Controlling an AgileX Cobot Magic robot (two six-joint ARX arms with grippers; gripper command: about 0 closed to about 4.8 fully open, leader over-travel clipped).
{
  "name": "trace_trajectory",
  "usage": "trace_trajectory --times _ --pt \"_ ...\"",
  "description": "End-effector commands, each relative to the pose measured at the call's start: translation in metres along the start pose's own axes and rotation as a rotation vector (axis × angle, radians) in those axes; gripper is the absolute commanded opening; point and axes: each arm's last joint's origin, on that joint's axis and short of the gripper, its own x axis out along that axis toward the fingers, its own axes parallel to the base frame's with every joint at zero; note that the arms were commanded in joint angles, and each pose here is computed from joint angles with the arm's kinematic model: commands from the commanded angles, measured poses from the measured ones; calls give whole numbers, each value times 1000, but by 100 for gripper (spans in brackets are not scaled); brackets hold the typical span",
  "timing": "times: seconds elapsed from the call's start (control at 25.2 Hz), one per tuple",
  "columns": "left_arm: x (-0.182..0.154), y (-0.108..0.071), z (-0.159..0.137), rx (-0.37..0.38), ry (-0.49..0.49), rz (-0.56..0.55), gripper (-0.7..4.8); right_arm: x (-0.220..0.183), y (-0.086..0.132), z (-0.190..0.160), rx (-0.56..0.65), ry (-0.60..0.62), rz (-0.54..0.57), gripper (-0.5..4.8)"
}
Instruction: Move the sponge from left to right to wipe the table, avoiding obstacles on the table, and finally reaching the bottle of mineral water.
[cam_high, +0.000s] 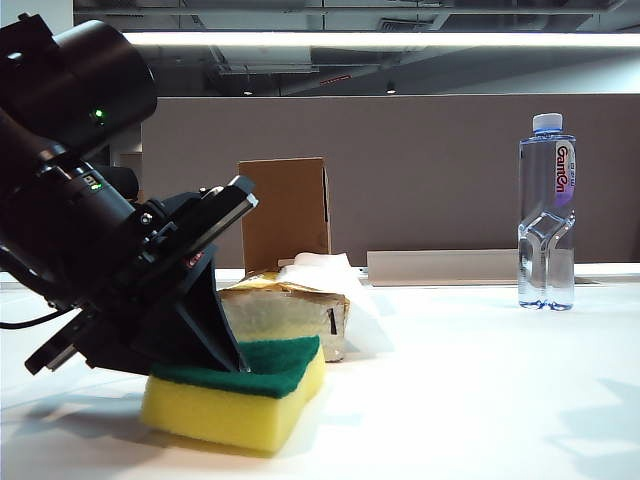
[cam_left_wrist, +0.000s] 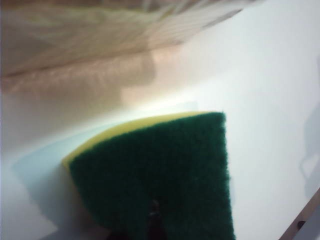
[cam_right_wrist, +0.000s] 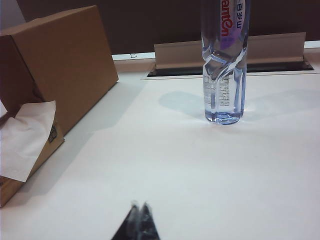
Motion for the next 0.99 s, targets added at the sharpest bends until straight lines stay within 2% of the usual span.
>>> trace_trajectory --times 0.04,0.24,0.32,0.36,0.64,0.71,0.79,0.99 --pt "1 0 -2 -5 17 1 28 0 0 1 0 -13 6 -1" --pt "0 1 -2 -8 24 5 37 0 0 1 0 -13 6 -2" --pt "0 1 -3 -9 25 6 89 0 0 1 0 -13 6 -1" --pt "0 1 -3 -9 26 7 96 0 0 1 0 -13 6 -1" --pt "0 1 -3 -9 27 6 100 0 0 1 0 -13 6 -1" --pt "0 0 -2 -9 27 2 160 0 0 1 0 -13 6 -1" --pt "0 0 -2 -9 30 -3 192 0 0 1 0 -13 6 -1" --pt "0 0 -2 -9 33 -10 192 0 0 1 0 -13 6 -1"
